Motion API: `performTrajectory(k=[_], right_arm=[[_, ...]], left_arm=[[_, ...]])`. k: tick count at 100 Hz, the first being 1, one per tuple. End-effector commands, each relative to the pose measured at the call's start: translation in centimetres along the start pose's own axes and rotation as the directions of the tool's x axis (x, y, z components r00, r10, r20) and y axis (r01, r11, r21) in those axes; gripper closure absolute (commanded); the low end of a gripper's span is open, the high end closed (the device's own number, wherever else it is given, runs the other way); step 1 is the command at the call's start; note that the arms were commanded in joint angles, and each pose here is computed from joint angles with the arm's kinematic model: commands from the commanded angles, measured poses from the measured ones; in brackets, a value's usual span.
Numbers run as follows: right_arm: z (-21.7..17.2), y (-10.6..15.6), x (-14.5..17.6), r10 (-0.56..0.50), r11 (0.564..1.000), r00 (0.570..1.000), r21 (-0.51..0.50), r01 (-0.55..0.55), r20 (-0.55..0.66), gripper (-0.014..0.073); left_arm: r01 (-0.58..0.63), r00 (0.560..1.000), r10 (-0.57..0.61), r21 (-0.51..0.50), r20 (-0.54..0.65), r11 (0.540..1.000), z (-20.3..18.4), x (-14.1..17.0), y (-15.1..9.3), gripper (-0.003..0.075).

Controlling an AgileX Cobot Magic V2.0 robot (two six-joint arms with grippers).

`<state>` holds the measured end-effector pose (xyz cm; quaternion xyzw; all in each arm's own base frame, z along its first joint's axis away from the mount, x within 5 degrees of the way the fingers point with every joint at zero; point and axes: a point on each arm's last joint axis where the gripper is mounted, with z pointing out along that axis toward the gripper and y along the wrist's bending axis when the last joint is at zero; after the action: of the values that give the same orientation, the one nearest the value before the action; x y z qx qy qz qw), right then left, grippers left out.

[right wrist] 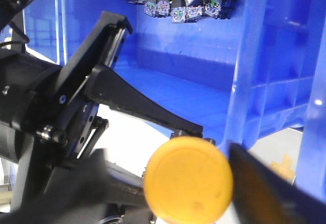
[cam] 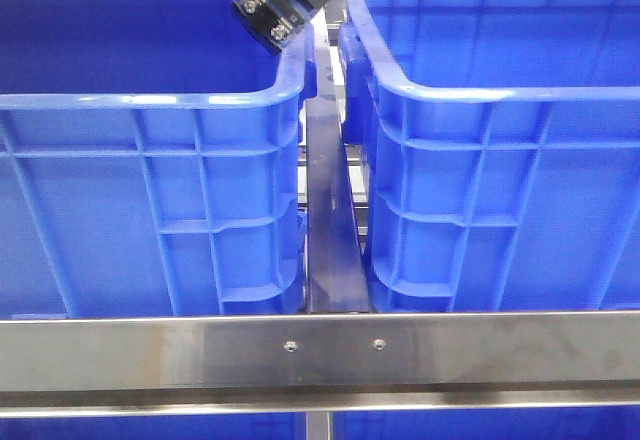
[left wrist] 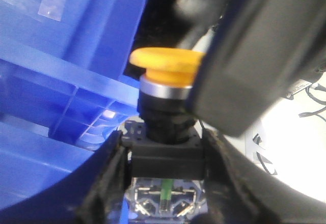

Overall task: Pick red and yellow buttons and place in box
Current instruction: 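Grasp the yellow cap with the right gripper, release the left gripper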

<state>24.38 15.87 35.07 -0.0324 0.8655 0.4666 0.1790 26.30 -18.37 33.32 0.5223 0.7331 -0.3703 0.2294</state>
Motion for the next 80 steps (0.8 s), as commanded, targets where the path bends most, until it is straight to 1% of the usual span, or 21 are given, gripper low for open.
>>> performTrajectory(k=[1,5,12,28,35,42,46,47,49,50,51,54,59,61,66,80], right_arm=[[-1.09,1.72,-0.36,-0.016,0.997,0.999,-0.071,0.019,0.049,0.0246],[-1.09,1.72,-0.36,-0.016,0.997,0.999,-0.071,0.019,0.049,0.03],[-1.09,1.72,-0.37,-0.015,0.997,0.999,-0.072,0.019,0.049,0.0343],[-1.09,1.73,-0.37,-0.015,0.997,0.999,-0.073,0.018,0.049,0.0348],[-1.09,1.74,-0.37,-0.014,0.997,0.999,-0.074,0.017,0.049,0.0348],[-1.1,1.82,-0.39,-0.006,0.997,0.999,-0.083,0.011,0.051,0.0348],[-1.1,1.89,-0.4,0.0,0.996,0.999,-0.091,0.005,0.051,0.0348],[-1.1,1.9,-0.39,0.001,0.996,0.999,-0.092,0.004,0.051,0.0348],[-1.11,1.93,-0.4,0.003,0.995,0.999,-0.095,0.002,0.051,0.0348],[-1.11,1.94,-0.4,0.005,0.995,0.999,-0.097,0.0,0.051,0.0348],[-1.11,1.95,-0.4,0.005,0.995,0.999,-0.098,0.0,0.051,0.0348],[-1.11,1.96,-0.4,0.007,0.995,0.999,-0.099,-0.001,0.051,0.0348],[-1.11,1.97,-0.4,0.007,0.995,0.999,-0.1,-0.002,0.051,0.0348],[-1.11,1.97,-0.4,0.007,0.995,0.999,-0.1,-0.002,0.051,0.0348],[-1.11,1.97,-0.4,0.007,0.995,0.999,-0.1,-0.002,0.051,0.0348],[-1.21,1.86,-0.44,0.009,0.995,0.999,-0.099,-0.004,0.047,0.0348]], left_arm=[[-0.042,0.996,0.038,0.05,0.079,0.998,-1.43,-1.6,-2.19,0.0619],[-0.042,0.996,0.038,0.05,0.079,0.998,-1.43,-1.6,-2.19,0.0619],[-0.042,0.996,0.038,0.05,0.079,0.998,-1.43,-1.6,-2.19,0.0619],[-0.042,0.996,0.038,0.044,0.082,0.998,-1.43,-1.63,-2.14,0.0617],[-0.042,0.996,0.038,0.046,0.081,0.998,-1.43,-1.62,-2.15,0.0586],[-0.042,0.996,0.038,0.049,0.08,0.998,-1.43,-1.6,-2.18,0.0482],[-0.042,0.996,0.038,0.049,0.08,0.998,-1.43,-1.6,-2.18,0.0385],[-0.04,0.996,0.036,0.049,0.079,0.998,-1.43,-1.6,-2.18,0.0349],[-0.04,0.996,0.036,0.049,0.079,0.998,-1.43,-1.6,-2.18,0.0312],[-0.04,0.996,0.036,0.049,0.079,0.998,-1.43,-1.6,-2.18,0.0275],[-0.04,0.996,0.036,0.049,0.079,0.998,-1.43,-1.6,-2.18,0.0257],[-0.038,0.996,0.034,0.049,0.079,0.998,-1.43,-1.6,-2.18,0.0169],[-0.041,0.996,0.038,0.047,0.081,0.998,-1.5,-1.69,-2.2,0.0073],[-0.043,0.996,0.039,0.046,0.083,0.998,-1.53,-1.74,-2.21,0.0046],[-0.044,0.996,0.041,0.046,0.083,0.998,-1.56,-1.78,-2.22,0.0018],[-0.047,0.996,0.043,0.048,0.079,0.998,-1.58,-1.77,-2.26,0.0053]])
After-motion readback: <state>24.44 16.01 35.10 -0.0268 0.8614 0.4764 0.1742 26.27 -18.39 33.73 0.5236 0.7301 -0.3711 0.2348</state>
